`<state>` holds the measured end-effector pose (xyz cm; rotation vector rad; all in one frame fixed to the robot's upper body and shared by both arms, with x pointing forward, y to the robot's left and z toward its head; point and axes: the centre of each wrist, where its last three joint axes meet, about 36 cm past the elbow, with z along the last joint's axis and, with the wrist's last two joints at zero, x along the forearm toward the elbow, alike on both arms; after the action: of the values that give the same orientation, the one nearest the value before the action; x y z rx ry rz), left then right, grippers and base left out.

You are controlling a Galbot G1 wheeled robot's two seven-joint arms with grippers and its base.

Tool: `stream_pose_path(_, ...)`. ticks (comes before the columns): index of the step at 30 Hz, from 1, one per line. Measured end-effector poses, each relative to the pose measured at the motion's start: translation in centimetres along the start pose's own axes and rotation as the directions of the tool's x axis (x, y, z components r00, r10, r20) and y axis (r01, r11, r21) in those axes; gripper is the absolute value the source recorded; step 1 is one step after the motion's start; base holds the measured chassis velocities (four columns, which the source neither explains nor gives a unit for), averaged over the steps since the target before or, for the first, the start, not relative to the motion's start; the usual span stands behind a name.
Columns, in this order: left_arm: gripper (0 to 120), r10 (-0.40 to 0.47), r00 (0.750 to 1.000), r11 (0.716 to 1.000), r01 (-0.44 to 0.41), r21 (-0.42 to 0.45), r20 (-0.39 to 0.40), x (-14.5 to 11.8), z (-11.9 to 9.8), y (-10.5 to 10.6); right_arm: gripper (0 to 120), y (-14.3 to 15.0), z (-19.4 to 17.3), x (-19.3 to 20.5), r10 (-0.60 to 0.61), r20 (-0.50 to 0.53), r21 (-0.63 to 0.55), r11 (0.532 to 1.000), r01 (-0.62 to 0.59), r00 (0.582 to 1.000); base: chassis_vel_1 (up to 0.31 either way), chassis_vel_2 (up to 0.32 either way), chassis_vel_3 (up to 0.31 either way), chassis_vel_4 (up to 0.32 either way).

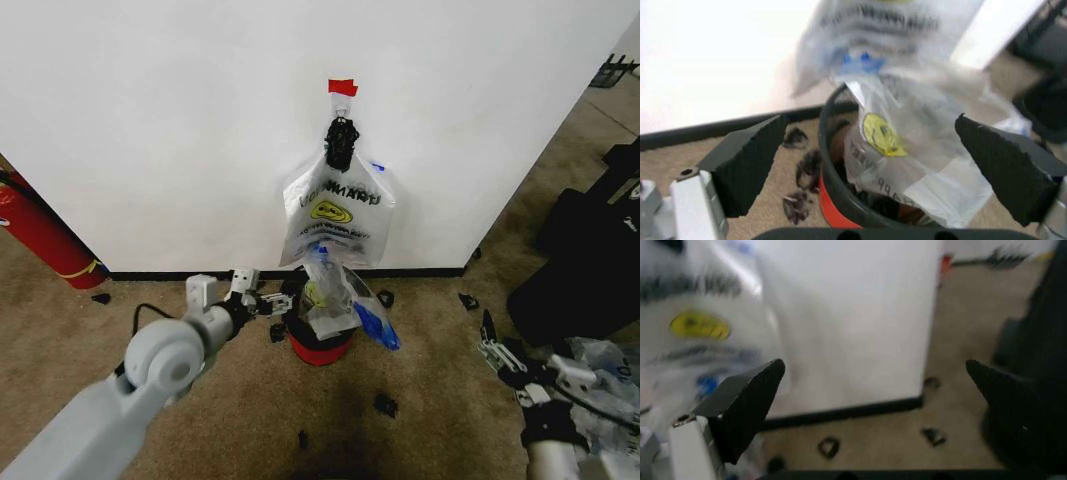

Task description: Pick up the garbage bag from the wall and place it over the trash bin.

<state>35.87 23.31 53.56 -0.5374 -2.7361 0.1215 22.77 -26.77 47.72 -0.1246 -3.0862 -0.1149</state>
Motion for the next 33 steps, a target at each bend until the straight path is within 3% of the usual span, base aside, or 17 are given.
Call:
stream_pose_path(6, 100, -0.069, 0.991, 0.998, 0.07, -0.004, 0.117, 2.7, 1.0, -1.3, 100, -2.0, -1.0, -3.8, -0.158, -0.139, -0.025, 0.987, 0.156, 0.978, 0.0, 0.0, 0.0, 0.0)
stream_pose_path(11, 100, -0.093, 0.982, 0.995, 0.097, -0.016, 0.163, 2.6, 1.9, -1.8, 100, -4.4, -1.3, -6.0, -0.184, -0.203, -0.024, 0.983, 0.183, 0.962, 0.0, 0.0, 0.0, 0.0)
stream_pose_path(16, 100, -0.155, 0.963, 0.988, 0.154, 0.022, 0.22, 5.1, 2.6, -2.7, 100, -5.8, -3.3, -13.2, -0.322, -0.285, -0.079, 0.947, 0.313, 0.903, 0.0, 0.0, 0.0, 0.0)
stream_pose_path(20, 100, -0.163, 0.949, 0.987, 0.157, 0.044, 0.271, 6.6, 3.3, -3.1, 100, -5.8, -4.9, -17.6, -0.378, -0.294, -0.115, 0.926, 0.36, 0.878, 0.0, 0.0, 0.0, 0.0)
stream_pose_path(26, 100, -0.185, 0.937, 0.982, 0.167, 0.084, 0.297, 7.6, 4.8, -4.2, 100, -3.5, -5.1, -23.2, -0.474, -0.357, -0.162, 0.88, 0.446, 0.805, 0.0, 0.0, 0.0, 0.0)
stream_pose_path(29, 100, -0.194, 0.936, 0.98, 0.171, 0.103, 0.294, 7.7, 5.3, -4.9, 100, -1.0, -4.4, -26.3, -0.519, -0.421, -0.164, 0.85, 0.501, 0.743, 0.0, 0.0, 0.0, 0.0)
stream_pose_path(33, 100, -0.197, 0.933, 0.979, 0.171, 0.109, 0.302, 7.8, 5.4, -5.2, 100, 2.4, -3.9, -29.3, -0.538, -0.466, -0.139, 0.829, 0.542, 0.703, 0.0, 0.0, 0.0, 0.0)
